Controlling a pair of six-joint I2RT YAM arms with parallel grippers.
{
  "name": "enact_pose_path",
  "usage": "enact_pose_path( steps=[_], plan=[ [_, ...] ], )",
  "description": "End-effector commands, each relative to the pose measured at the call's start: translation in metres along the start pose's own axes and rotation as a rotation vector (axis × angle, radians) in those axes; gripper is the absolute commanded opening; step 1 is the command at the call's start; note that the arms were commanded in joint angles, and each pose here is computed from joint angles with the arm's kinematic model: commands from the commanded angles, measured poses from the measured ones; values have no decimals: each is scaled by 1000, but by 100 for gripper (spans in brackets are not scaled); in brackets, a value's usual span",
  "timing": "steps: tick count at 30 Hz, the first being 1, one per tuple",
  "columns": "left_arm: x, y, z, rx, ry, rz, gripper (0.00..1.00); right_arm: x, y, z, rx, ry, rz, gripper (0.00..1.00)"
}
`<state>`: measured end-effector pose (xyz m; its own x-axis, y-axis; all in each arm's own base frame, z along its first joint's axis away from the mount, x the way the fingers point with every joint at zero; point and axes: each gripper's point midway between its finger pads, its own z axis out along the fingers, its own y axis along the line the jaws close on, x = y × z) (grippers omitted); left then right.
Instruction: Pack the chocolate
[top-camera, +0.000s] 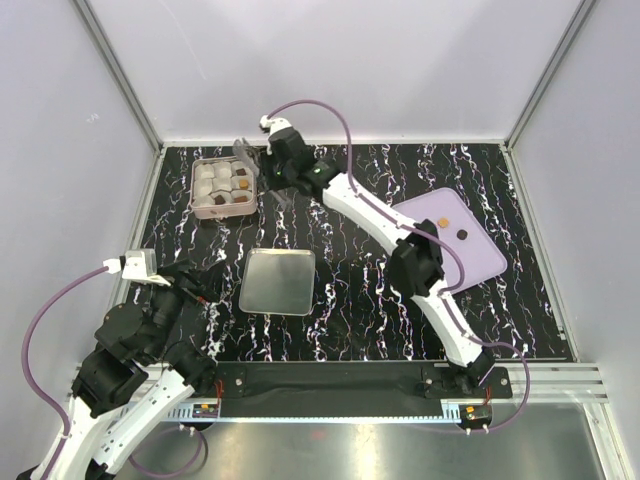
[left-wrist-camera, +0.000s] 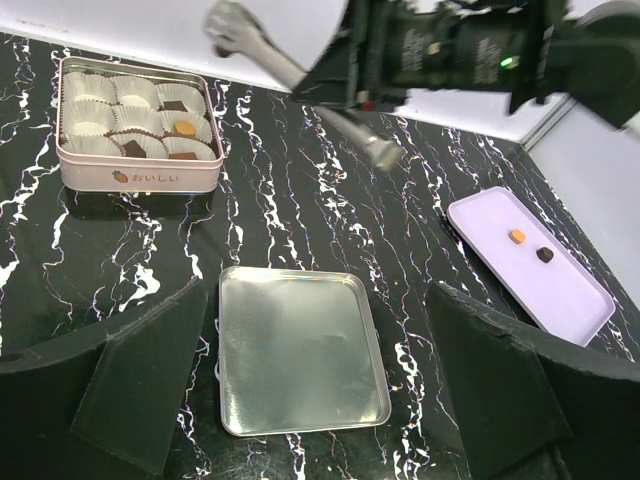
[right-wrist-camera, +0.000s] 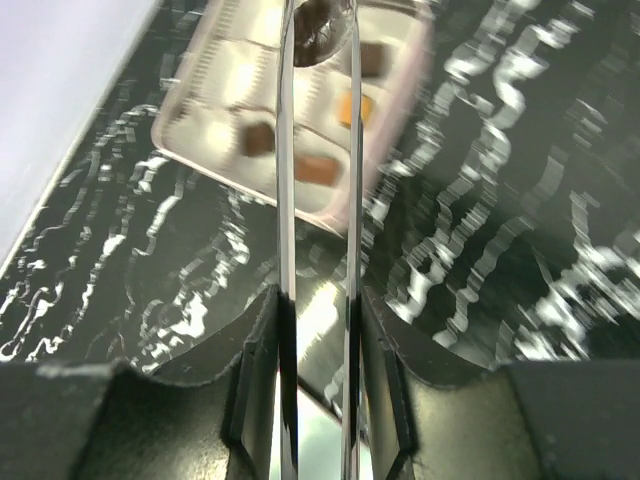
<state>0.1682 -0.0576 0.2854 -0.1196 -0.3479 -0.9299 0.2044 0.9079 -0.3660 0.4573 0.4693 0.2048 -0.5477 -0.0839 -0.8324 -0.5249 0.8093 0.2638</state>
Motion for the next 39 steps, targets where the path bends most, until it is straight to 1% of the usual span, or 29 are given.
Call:
enact_pose_path(
  steps=[1, 2, 3, 6, 14, 22, 29, 39],
  plan=[
    [-16, -3, 0, 9, -64, -20, 99, -46, 42, 8, -147, -216, -63, 40],
    [-15, -3, 0, 11, -61, -19, 99, -45, 46, 16, -159, -239, -70, 40],
    [-16, -4, 0, 13, -64, -21, 99, -42, 53, 20, -188, -236, -76, 40],
    [-15, -4, 0, 15, -62, -20, 99, -32, 61, 39, -204, -241, -87, 40],
    [-16, -3, -1, 10, -66, -23, 99, 8, 66, 73, -217, -206, -82, 40],
    [-16, -3, -2, 14, -68, -24, 99, 22, 57, 87, -191, -199, -117, 40],
    [-16, -4, -1, 15, -66, -22, 99, 50, 47, 102, -169, -147, -150, 41],
    [-15, -4, 1, 13, -58, -18, 99, 63, 36, 114, -131, -139, -157, 41]
  ],
)
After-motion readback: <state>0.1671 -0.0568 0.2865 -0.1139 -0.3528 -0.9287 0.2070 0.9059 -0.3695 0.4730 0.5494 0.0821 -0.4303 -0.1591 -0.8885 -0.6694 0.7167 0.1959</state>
